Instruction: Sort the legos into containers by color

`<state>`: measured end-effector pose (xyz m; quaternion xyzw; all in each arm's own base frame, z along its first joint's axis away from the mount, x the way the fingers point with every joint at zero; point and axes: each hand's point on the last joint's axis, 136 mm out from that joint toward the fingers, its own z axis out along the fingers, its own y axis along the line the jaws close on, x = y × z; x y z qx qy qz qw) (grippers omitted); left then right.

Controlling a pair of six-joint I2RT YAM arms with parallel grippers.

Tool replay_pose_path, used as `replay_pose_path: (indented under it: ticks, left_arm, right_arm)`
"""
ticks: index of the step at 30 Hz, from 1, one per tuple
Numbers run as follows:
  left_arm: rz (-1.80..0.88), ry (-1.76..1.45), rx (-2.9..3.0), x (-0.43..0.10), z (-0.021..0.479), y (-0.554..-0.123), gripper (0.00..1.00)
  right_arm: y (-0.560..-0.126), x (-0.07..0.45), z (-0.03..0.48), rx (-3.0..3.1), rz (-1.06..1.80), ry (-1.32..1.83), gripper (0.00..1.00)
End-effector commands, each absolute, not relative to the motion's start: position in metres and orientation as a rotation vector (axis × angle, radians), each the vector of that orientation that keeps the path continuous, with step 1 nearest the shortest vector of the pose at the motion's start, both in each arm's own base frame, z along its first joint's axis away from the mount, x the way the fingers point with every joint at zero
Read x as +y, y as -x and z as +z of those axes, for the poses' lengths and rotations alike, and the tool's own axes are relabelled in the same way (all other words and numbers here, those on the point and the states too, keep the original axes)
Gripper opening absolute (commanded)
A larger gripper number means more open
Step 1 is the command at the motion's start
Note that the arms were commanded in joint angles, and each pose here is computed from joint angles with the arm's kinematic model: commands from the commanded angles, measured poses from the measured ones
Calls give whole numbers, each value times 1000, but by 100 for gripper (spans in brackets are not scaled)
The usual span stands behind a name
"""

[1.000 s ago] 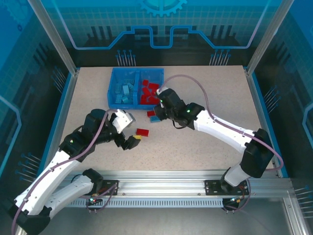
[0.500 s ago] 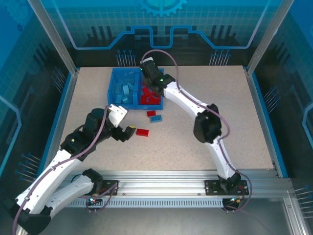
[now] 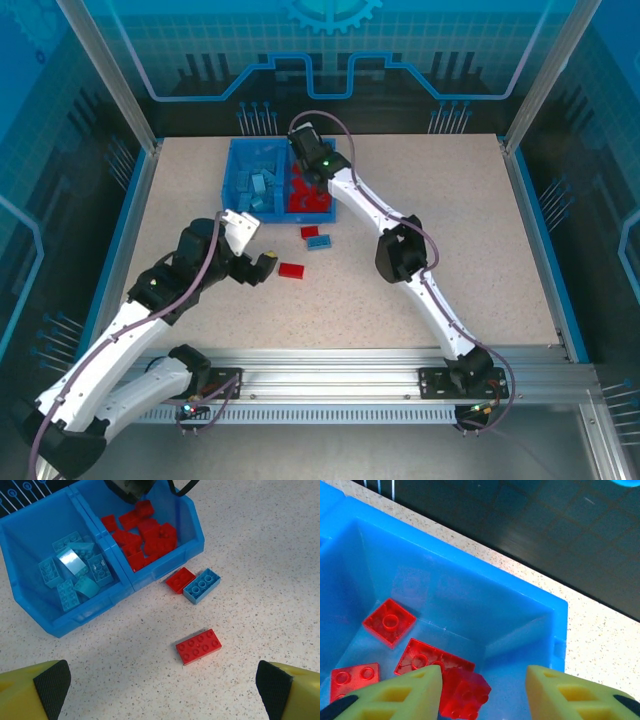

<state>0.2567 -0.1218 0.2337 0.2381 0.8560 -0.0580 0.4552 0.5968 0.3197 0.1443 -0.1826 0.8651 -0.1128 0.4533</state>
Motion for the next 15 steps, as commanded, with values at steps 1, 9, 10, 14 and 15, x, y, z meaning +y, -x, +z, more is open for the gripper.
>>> replay_pose_path:
  ticks: [1,9,10,14,15]
  left_arm:
    - [-86,-513,2136,-112,227,-266,99]
    - [-34,-294,2130,-92,227,-284,99]
    - [-47,-250,2130,-90,228,-286,99]
    - [-152,-9,2156,-83,241,-289,99]
    - [-187,78,2174,-82,244,-288,99]
  right_arm:
    - [-581,321,225,2070,-162,414,49]
    - [-473,316,289,2197,126,519,55]
    - [-456,316,292,2211,191,554,60]
    - [-368,314,306,2212,505,735,78]
    - [-346,312,305,2210,556,776,81]
